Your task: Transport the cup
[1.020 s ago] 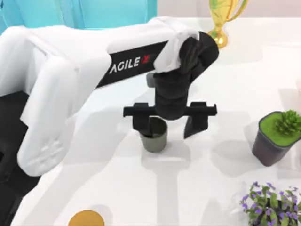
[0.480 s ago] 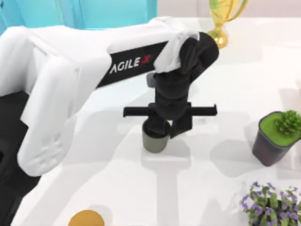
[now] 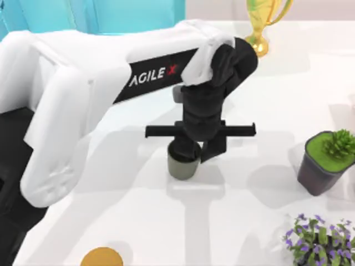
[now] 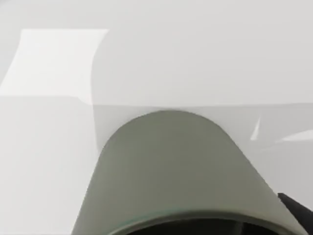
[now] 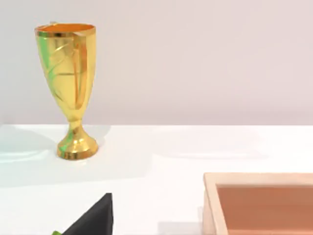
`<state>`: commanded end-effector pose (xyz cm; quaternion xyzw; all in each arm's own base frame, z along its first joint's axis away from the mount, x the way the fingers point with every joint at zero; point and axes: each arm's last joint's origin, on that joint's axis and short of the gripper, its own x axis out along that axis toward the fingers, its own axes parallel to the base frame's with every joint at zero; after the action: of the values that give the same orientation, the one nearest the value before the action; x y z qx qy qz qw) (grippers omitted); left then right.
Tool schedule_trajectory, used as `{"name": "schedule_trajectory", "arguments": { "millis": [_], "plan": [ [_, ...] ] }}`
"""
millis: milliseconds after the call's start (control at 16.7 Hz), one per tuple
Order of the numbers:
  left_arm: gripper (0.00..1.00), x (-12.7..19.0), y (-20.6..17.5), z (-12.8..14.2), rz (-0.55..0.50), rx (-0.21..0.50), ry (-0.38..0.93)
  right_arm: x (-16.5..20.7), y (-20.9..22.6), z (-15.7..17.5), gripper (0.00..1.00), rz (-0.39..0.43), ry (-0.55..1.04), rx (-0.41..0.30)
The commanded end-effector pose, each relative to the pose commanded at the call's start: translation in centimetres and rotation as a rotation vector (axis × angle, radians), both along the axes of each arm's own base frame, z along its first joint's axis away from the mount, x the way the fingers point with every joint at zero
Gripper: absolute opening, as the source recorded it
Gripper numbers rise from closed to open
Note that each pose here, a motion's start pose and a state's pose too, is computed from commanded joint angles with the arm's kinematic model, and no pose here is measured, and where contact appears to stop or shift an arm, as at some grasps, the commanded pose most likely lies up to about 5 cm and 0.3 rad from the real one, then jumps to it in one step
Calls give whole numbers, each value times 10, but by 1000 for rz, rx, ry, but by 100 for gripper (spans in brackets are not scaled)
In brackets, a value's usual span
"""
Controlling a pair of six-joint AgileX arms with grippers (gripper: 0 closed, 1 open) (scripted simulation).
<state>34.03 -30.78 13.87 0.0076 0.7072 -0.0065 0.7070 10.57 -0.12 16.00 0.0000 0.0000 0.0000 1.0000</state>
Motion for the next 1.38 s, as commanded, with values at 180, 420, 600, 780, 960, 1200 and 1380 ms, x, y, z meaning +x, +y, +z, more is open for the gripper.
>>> {"name": "schedule_trajectory", "arguments": {
  "millis": [180,420,600,780,960,1200,1380],
  "plan": [
    [0,12,27,9,1,-6,1,0,0,0,100,0,0,0],
    [0,36,115,33,5,-23,2,0,0,0,100,0,0,0],
    [0,37,193,51,4,-36,0,0,0,0,100,0,0,0],
    [0,23,264,64,2,-49,-5,0,0,0,100,0,0,0],
    [0,6,298,70,0,-56,-10,0,0,0,100,0,0,0],
    [0,4,302,70,0,-56,-11,0,0,0,100,0,0,0],
    [0,5,301,65,-4,-54,-8,0,0,0,100,0,0,0]
  ]
}}
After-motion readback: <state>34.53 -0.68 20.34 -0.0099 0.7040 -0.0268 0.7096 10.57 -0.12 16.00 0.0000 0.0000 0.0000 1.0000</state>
